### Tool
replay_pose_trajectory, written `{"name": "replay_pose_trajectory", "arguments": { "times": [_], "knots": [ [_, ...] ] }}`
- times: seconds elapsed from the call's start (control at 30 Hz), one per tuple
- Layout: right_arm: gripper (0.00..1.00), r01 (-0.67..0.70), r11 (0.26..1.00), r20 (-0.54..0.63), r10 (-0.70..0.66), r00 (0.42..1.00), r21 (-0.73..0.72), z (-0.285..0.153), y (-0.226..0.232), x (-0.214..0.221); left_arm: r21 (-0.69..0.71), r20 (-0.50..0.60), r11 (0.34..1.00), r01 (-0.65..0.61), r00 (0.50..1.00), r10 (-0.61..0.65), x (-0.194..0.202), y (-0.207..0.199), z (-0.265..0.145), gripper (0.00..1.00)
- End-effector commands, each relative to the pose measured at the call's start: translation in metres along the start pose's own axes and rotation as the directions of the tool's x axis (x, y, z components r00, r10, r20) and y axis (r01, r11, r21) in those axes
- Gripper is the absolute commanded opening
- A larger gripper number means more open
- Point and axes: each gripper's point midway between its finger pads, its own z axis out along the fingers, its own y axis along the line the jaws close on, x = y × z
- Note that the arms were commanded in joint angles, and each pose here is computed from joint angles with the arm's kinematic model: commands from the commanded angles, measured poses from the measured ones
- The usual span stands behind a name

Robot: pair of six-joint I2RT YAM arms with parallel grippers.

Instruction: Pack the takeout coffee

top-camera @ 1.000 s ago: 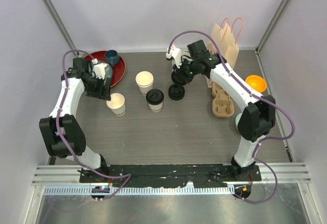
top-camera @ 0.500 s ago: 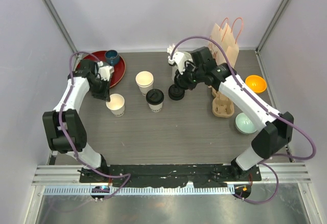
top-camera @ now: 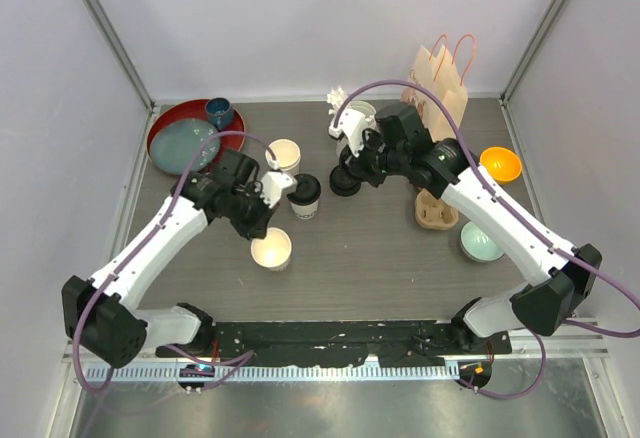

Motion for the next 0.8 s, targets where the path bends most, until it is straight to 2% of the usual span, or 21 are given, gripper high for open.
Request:
{"name": "replay_pose_trajectory", "arguments": {
  "times": [0.0,0.1,0.13,0.2,0.23,0.3,0.33,0.57,0.77],
  "knots": [
    [0.01,-0.022,0.998,0.035,0.020,0.999,0.053,-0.024,-0.004,-0.006,0.056,-0.029,0.989,-0.134,0.990,0.136,-0.008,-0.038,0.004,0.00],
    [0.01,-0.061,0.993,0.012,0.060,0.998,0.098,-0.029,-0.021,0.005,0.072,-0.029,0.972,-0.225,0.973,0.227,-0.032,-0.062,0.010,0.00],
    [0.01,-0.077,0.991,0.008,0.077,0.997,0.110,-0.031,-0.027,0.008,0.083,-0.064,0.969,-0.233,0.969,0.239,-0.034,-0.065,0.021,0.00],
    [0.01,-0.117,0.985,-0.009,0.119,0.993,0.123,-0.034,-0.034,0.016,0.084,-0.043,0.956,-0.282,0.957,0.286,-0.052,-0.079,0.030,0.00],
    [0.01,-0.139,0.980,-0.013,0.143,0.990,0.141,-0.037,-0.041,0.021,0.093,-0.073,0.954,-0.285,0.954,0.292,-0.053,-0.080,0.043,0.00],
    [0.01,-0.169,0.975,-0.015,0.173,0.985,0.145,-0.041,-0.041,0.025,0.102,-0.046,0.947,-0.304,0.950,0.310,-0.071,-0.088,0.054,0.00],
    [0.01,-0.174,0.972,-0.007,0.178,0.984,0.155,-0.045,-0.042,0.026,0.112,-0.071,0.950,-0.292,0.951,0.301,-0.072,-0.089,0.067,0.00],
    [0.01,-0.243,0.944,0.001,0.249,0.968,0.224,-0.065,-0.054,0.036,0.091,-0.035,0.953,-0.288,0.956,0.292,-0.119,-0.088,0.095,0.00],
    [0.01,-0.277,0.934,-0.026,0.290,0.957,0.226,-0.065,-0.053,0.045,0.068,-0.032,0.952,-0.298,0.953,0.301,-0.128,-0.082,0.109,0.00]
  ]
}}
